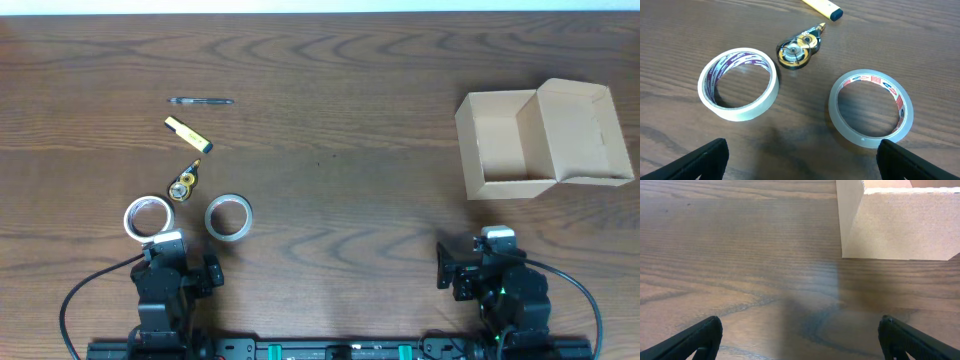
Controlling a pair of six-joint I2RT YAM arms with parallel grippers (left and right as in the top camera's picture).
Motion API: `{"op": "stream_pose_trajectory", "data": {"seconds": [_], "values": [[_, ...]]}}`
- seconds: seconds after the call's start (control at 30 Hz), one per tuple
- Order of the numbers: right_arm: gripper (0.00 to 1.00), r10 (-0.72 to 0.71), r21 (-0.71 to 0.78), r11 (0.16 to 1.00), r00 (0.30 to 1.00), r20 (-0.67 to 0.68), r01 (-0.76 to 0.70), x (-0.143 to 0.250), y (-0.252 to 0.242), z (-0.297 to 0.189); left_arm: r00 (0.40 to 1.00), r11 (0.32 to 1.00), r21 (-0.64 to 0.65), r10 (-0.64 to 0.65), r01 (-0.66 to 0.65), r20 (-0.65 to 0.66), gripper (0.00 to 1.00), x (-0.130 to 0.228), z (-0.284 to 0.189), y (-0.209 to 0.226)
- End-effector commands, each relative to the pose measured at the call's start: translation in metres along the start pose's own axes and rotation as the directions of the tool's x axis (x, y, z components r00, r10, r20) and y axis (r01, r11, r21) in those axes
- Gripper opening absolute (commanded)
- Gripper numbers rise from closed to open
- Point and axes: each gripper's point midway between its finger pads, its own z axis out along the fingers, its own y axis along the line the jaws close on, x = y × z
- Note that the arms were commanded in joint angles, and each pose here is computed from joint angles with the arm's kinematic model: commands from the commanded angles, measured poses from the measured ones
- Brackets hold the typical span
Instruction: Pack container
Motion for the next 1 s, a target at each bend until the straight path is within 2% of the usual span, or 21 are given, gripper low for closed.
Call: {"op": "stream_pose_trajectory", "data": {"seconds": [0.0, 0.5, 0.73, 0.97], "values": [[0.99, 0.021, 0.016, 1.000, 1.000, 0.001, -0.021, 0.002, -0.003, 0.001, 1.000, 1.000, -0.006, -0.009, 0.009, -0.008, 0.95, 0.004, 0.002, 0.001], [0.99, 0.044, 0.010, 0.999, 0.999, 0.030, -0.044, -0.006, -0.002, 0.000, 1.000, 1.000, -0.006, -0.009, 0.009, -0.008, 0.95, 0.004, 0.002, 0.001], [0.99, 0.045, 0.003, 0.999, 0.997, 0.060, -0.045, -0.035, 0.001, -0.020, 1.000, 1.000, -0.006, -0.009, 0.009, -0.008, 0.95, 0.004, 0.002, 0.001], [0.99, 0.049, 0.018, 0.999, 0.998, -0.031, -0.048, -0.080, 0.004, -0.032, 1.000, 1.000, -0.006, -0.009, 0.009, -0.008, 0.95, 0.004, 0.002, 0.001]]}}
